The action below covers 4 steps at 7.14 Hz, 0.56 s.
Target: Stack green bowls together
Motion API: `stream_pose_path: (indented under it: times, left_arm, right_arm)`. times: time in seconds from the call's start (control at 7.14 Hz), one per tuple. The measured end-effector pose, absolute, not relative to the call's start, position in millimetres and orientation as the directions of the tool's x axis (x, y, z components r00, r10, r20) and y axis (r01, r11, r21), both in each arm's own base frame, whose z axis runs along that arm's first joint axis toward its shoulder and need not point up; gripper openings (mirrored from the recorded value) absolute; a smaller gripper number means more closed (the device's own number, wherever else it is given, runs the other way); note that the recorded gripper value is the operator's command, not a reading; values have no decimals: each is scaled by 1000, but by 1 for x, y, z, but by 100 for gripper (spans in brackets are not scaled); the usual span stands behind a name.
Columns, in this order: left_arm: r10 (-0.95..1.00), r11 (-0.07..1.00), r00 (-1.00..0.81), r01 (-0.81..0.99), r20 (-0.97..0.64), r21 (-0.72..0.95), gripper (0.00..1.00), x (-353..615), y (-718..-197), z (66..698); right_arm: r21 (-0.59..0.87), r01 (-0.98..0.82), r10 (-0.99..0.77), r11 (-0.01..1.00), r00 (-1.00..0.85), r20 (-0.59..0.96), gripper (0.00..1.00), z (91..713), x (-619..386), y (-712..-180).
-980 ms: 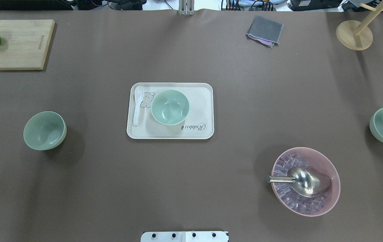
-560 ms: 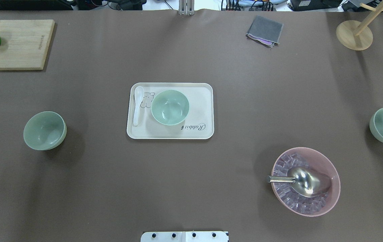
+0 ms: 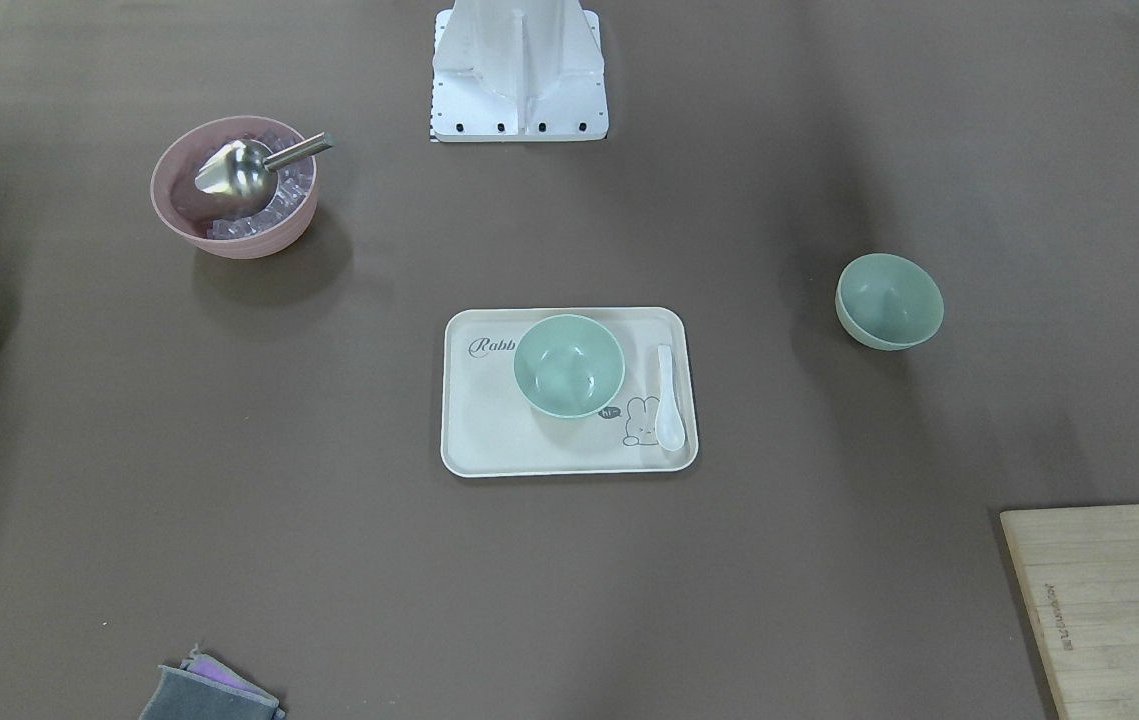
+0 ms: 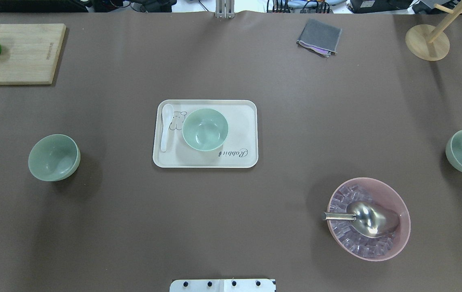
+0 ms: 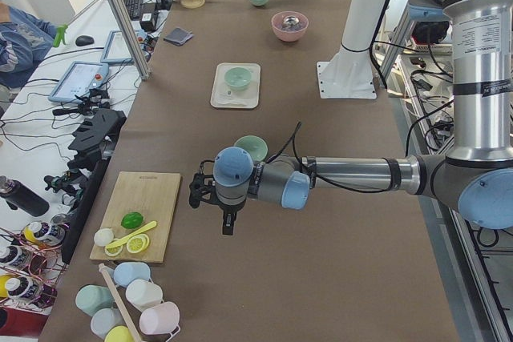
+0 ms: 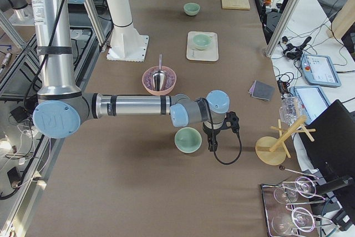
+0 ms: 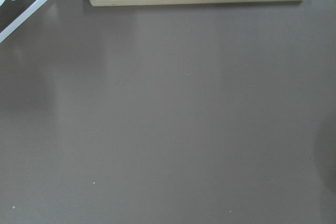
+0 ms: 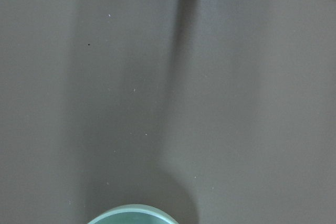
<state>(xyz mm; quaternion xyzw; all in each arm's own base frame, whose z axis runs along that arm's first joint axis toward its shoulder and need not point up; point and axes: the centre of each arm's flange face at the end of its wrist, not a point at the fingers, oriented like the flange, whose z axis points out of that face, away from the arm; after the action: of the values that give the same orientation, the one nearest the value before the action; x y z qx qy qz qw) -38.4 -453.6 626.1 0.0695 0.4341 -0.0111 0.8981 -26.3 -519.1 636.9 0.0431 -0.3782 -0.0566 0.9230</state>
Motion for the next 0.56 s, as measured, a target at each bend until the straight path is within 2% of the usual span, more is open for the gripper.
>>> stream_pose_path:
  times: [0.28,0.56]
  left_arm:
    - [32,990,616,91,-787,111,97,-19,-460,617]
    - [35,990,614,89,-789,112,97,-11,-465,611]
  right_arm:
    - [136,73,-148,988,701,698,93,668,-27,-482]
    - [102,87,-134,991,700,701,92,691,-40,-463]
